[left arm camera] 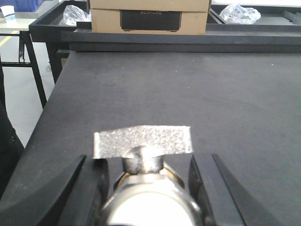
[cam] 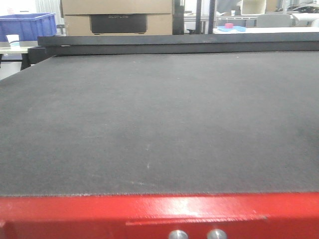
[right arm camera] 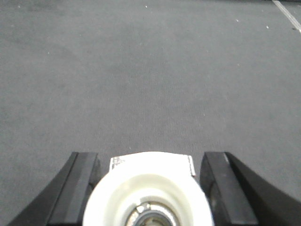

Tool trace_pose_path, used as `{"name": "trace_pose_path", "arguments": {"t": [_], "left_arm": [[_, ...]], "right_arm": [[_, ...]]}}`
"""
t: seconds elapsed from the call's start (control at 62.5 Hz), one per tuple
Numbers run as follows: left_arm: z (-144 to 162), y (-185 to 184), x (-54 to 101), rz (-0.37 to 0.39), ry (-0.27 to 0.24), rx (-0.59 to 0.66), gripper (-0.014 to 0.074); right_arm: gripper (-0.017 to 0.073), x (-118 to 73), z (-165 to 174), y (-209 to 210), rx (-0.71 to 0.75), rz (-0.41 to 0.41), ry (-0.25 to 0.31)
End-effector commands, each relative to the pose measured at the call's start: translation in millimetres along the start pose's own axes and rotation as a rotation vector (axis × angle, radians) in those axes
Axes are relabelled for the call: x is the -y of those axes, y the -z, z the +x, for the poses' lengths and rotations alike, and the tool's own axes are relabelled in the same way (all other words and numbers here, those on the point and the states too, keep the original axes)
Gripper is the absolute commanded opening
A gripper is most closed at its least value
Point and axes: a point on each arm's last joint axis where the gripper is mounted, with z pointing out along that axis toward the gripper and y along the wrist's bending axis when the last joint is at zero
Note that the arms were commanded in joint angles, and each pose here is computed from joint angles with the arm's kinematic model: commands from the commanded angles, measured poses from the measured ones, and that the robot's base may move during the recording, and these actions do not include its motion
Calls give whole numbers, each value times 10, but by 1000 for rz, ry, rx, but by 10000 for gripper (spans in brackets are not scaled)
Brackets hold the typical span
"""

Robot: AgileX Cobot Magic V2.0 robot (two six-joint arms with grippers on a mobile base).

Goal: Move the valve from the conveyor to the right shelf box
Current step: 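Drive the base to the steel shelf holding both valves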

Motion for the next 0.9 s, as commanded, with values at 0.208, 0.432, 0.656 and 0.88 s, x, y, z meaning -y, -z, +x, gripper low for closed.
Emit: {"name": "trace_pose_path", "arguments": {"t": [0.208, 0.432, 0.656, 0.88], "left_arm": [[-76, 49, 8, 5, 13, 73, -111], [-80, 49, 8, 5, 13, 77, -111], [-80, 49, 8, 5, 13, 77, -111], [-80, 49, 8, 5, 13, 77, -111]], "right_arm": [[-163, 11, -95, 40, 91, 14, 0], [-163, 11, -95, 40, 91, 14, 0], [-163, 11, -95, 40, 91, 14, 0], [-163, 11, -95, 40, 91, 14, 0]]}}
